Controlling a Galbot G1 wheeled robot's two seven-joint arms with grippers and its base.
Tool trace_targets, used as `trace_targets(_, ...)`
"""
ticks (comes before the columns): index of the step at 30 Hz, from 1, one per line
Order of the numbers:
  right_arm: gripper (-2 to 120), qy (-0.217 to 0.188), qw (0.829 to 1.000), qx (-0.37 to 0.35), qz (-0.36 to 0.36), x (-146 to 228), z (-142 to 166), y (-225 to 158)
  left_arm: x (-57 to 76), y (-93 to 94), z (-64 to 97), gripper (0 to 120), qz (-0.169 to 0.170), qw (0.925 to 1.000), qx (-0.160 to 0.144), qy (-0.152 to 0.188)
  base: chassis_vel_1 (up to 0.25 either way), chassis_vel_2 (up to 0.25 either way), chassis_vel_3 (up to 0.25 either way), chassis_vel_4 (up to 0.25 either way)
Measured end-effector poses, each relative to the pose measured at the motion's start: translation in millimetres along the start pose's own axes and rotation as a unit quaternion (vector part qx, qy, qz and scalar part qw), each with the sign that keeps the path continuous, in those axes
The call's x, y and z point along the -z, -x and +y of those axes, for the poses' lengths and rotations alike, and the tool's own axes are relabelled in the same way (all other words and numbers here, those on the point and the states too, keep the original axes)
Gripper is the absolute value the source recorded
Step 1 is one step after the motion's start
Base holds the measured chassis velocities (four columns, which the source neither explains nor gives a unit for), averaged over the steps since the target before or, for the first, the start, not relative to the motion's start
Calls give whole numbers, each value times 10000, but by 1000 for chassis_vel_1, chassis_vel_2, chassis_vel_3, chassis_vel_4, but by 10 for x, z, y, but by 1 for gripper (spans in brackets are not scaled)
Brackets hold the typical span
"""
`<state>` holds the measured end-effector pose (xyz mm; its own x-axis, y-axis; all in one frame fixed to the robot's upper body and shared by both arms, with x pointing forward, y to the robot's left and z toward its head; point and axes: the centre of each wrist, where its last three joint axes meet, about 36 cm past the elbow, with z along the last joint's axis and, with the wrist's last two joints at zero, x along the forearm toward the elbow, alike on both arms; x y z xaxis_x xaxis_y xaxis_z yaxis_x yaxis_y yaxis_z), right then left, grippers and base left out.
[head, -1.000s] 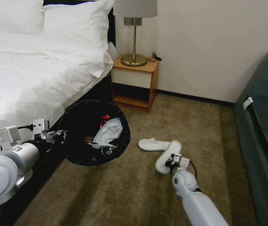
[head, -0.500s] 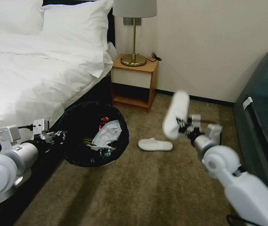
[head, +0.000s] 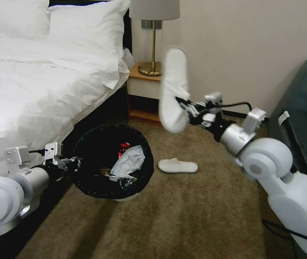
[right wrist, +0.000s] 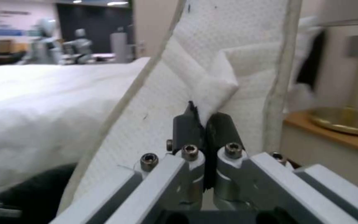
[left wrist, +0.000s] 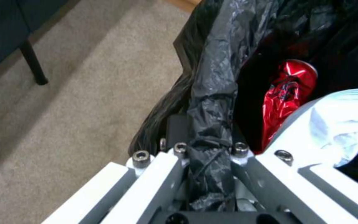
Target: Pick up the trash bin, then pick up the garbage on the floor and place it into the trash bin.
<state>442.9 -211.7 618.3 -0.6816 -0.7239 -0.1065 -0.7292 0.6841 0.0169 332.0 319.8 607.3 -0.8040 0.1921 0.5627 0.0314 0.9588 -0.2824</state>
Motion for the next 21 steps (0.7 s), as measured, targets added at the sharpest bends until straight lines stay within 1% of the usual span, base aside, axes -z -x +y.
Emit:
trace_targets(2, 0, -3, 9999, 124, 16, -11, 46, 73, -6, -1, -10, 2, 14, 10000, 1, 17, 0, 0, 0, 0)
trace_targets(4, 0, 27, 9991, 409, 89, -53, 192, 211, -5, -7, -29, 2, 42, 10000, -9, 42, 0, 0, 0, 0)
trace_targets(5, 0, 27, 9991, 409, 89, -53, 192, 211, -5, -7, -29, 2, 42, 10000, -9, 42, 0, 0, 0, 0)
trace_targets(7, 0, 18, 9981, 578, 216, -108, 326, 253, 7, -12, -36, 2, 63, 10000, 7, 40, 0, 0, 0, 0)
trace_targets(9, 0, 3, 9978, 617, 255, -129, 368, 260, 10, -13, -36, 2, 65, 10000, 11, 42, 0, 0, 0, 0)
trace_targets(11, 0, -30, 9957, 817, 425, -230, 537, 267, 3, -13, -34, 2, 81, 9999, 47, 46, 0, 0, 0, 0)
trace_targets(13, 0, -28, 9949, 879, 483, -269, 585, 273, -3, -14, -38, 2, 89, 9999, 69, 48, 0, 0, 0, 0)
trace_targets(15, 0, -76, 9924, 1052, 631, -386, 718, 311, -19, -14, -46, 2, 117, 9999, 112, 40, 0, 0, 0, 0)
trace_targets(21, 0, -110, 9897, 1214, 751, -516, 848, 376, -39, 2, -54, 2, 195, 9996, 183, 34, 0, 0, 0, 0)
